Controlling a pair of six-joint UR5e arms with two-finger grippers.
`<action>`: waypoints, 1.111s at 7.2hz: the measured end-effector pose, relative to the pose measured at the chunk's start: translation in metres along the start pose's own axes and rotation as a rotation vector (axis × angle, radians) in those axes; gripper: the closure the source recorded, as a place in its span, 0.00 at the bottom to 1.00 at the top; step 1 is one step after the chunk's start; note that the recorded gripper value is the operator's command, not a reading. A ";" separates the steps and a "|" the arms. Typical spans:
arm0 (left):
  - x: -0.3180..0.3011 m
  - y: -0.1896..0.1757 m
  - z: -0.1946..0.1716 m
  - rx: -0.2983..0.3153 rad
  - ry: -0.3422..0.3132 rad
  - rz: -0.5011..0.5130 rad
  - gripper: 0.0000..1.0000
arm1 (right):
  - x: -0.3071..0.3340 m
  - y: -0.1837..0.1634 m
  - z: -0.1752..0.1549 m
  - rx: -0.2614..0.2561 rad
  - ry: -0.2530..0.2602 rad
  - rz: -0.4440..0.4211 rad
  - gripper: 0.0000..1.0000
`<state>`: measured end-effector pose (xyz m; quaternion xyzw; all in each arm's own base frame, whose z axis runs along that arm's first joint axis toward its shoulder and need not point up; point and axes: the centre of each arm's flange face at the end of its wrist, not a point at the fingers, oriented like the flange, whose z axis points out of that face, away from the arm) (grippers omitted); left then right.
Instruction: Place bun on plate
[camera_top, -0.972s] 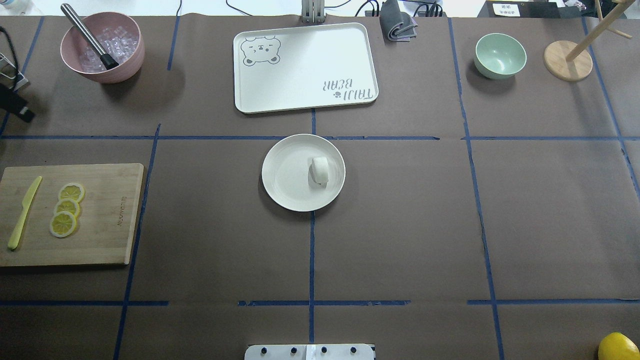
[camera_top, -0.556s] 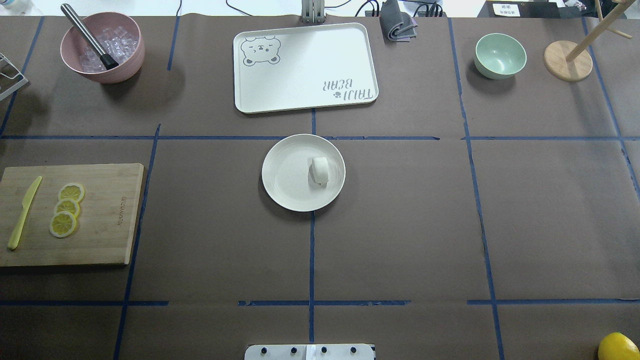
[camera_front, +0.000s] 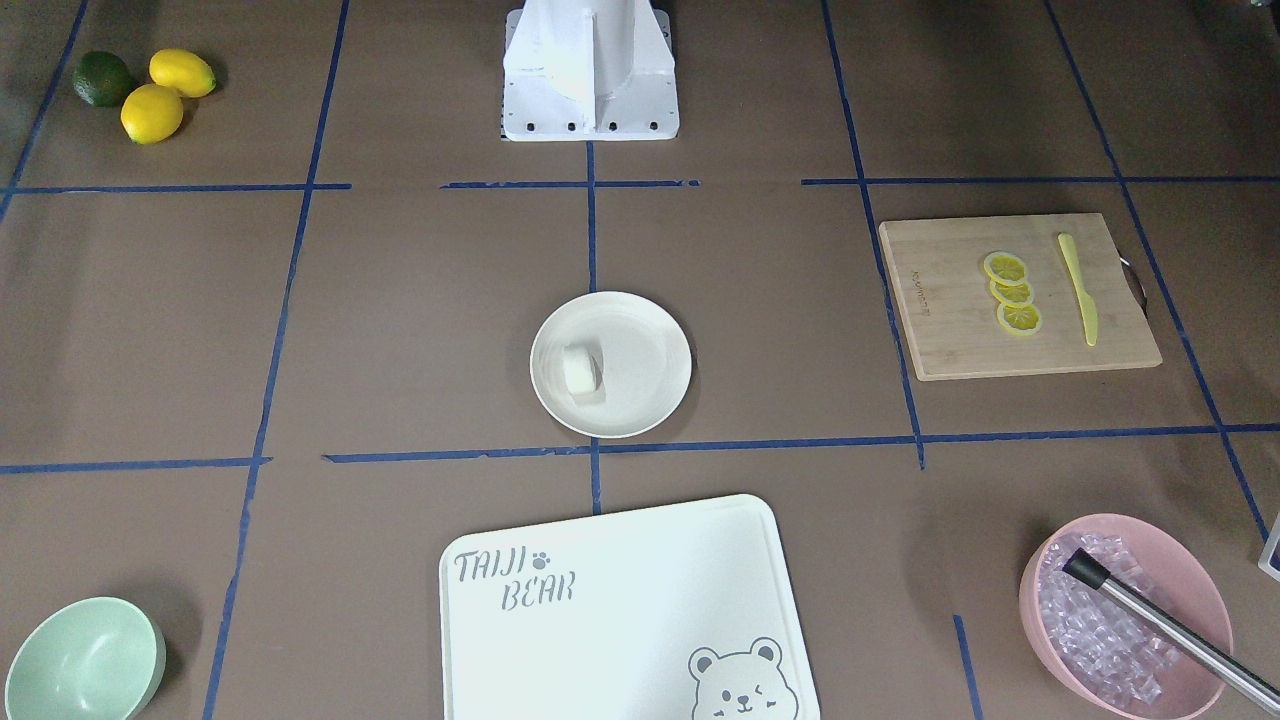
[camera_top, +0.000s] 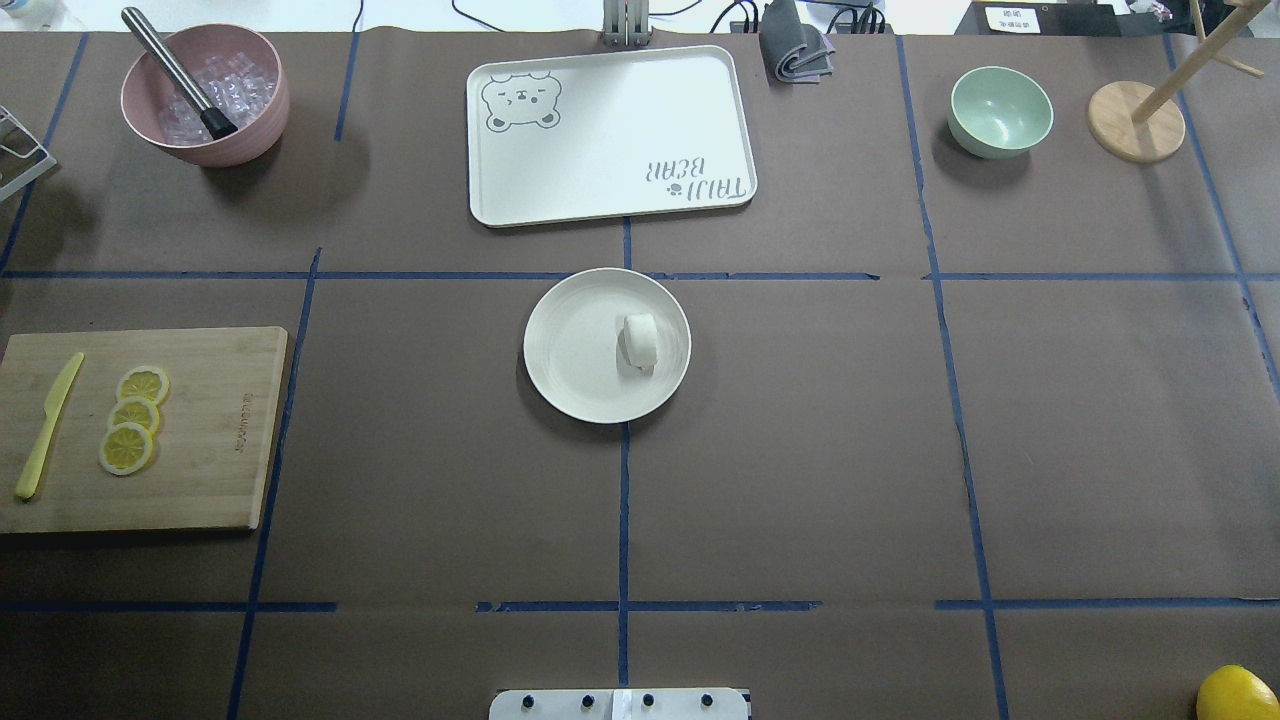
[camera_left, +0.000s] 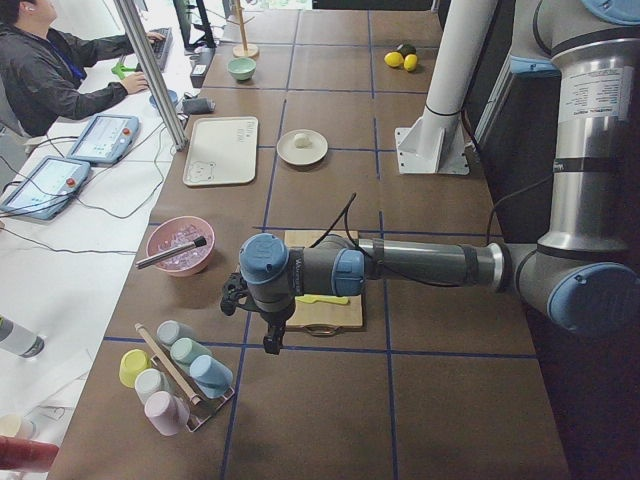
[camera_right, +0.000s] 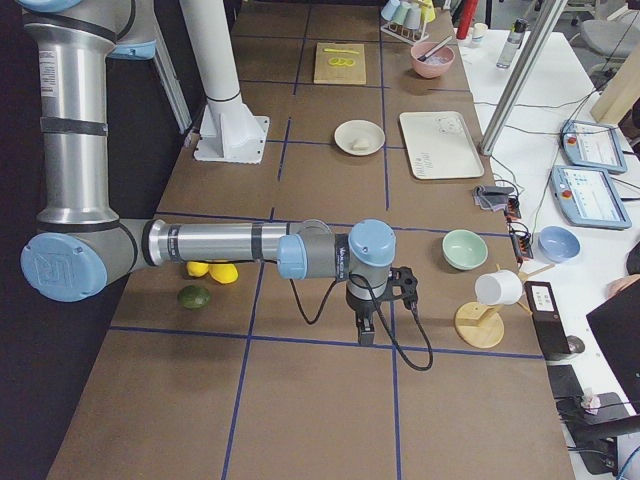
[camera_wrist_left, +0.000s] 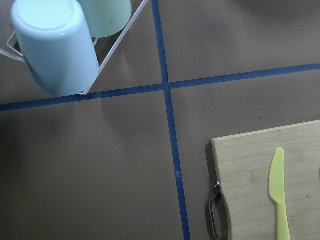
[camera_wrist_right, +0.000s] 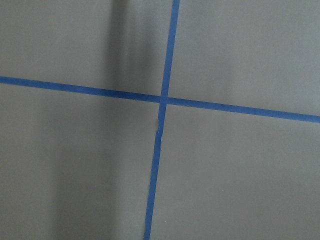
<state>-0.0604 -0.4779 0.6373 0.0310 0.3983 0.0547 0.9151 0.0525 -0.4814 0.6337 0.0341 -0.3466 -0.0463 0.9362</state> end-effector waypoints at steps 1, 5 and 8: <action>0.001 0.000 -0.002 0.003 -0.001 -0.006 0.00 | 0.001 0.001 0.001 -0.002 0.000 0.001 0.00; -0.003 0.004 0.002 -0.008 -0.004 -0.016 0.00 | 0.004 0.008 0.005 -0.011 0.000 0.009 0.00; -0.004 0.009 0.004 -0.013 -0.005 -0.018 0.00 | 0.005 0.010 0.006 -0.013 0.000 0.010 0.00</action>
